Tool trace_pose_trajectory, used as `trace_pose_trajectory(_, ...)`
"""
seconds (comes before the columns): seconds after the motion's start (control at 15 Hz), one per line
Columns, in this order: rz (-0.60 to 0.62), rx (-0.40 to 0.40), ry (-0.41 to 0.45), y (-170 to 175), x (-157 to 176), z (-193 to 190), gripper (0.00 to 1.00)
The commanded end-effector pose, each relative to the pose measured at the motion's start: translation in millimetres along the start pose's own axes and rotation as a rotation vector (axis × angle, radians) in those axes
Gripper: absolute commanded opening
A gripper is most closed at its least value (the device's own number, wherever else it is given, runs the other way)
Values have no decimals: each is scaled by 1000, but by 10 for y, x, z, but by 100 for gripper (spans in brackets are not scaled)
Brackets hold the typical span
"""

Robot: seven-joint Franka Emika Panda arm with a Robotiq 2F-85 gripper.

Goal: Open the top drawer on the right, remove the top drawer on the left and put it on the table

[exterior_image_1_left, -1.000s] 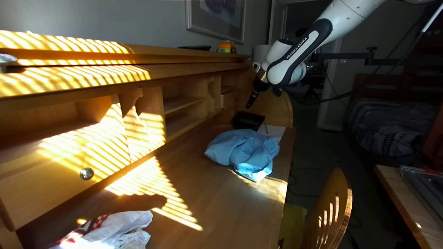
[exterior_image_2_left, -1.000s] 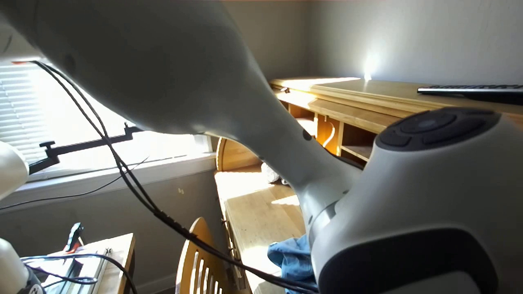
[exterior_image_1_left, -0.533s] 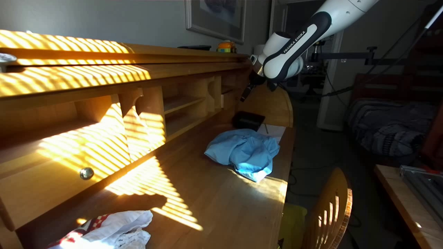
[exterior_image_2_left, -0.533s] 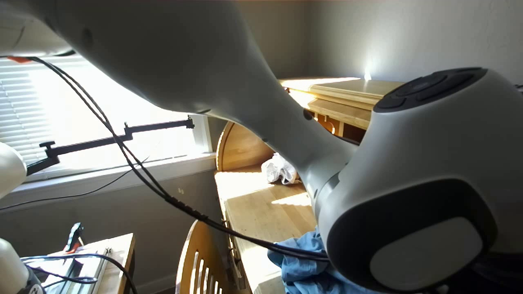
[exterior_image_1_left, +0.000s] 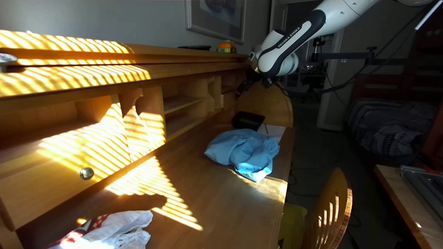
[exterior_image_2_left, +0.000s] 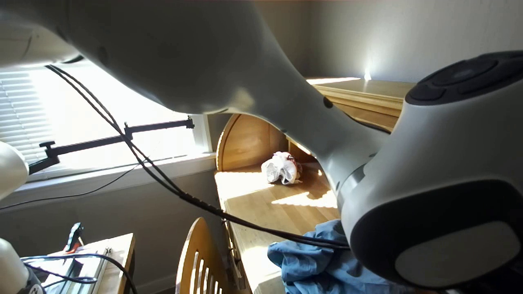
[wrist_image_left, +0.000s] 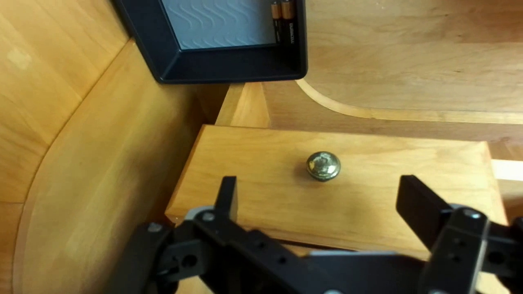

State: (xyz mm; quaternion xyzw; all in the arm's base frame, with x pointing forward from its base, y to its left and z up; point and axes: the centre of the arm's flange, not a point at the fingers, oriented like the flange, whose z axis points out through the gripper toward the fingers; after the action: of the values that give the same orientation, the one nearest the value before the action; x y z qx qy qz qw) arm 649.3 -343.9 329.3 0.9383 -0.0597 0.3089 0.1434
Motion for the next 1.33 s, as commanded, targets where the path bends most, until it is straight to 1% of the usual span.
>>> trace_pose_trajectory(0.0, 82, 53, -5, 105, 76, 187, 100)
trace_pose_trajectory(0.13, 107, 64, -1, 124, 84, 248, 100)
trace_pose_trajectory(0.2, 118, 70, 0, 139, 89, 263, 94)
trace_pose_trajectory(0.27, 126, 72, 1, 148, 103, 282, 87)
trace_pose_trajectory(0.33, 131, 75, 2, 153, 108, 307, 75)
trace_pose_trajectory(0.53, 138, 81, 2, 160, 125, 337, 55)
trace_pose_trajectory(0.73, 144, 88, -8, 153, 126, 384, 32)
trace_pose_trajectory(0.8, 145, 91, -12, 152, 127, 397, 31)
trace_pose_trajectory(0.93, 146, 94, -15, 154, 131, 413, 25)
trace_pose_trajectory(1.0, 147, 99, -16, 139, 135, 411, 12)
trace_pose_trajectory(1.07, 147, 98, -13, 136, 142, 398, 5)
trace_pose_trajectory(1.27, 139, 89, -14, 134, 143, 380, 6)
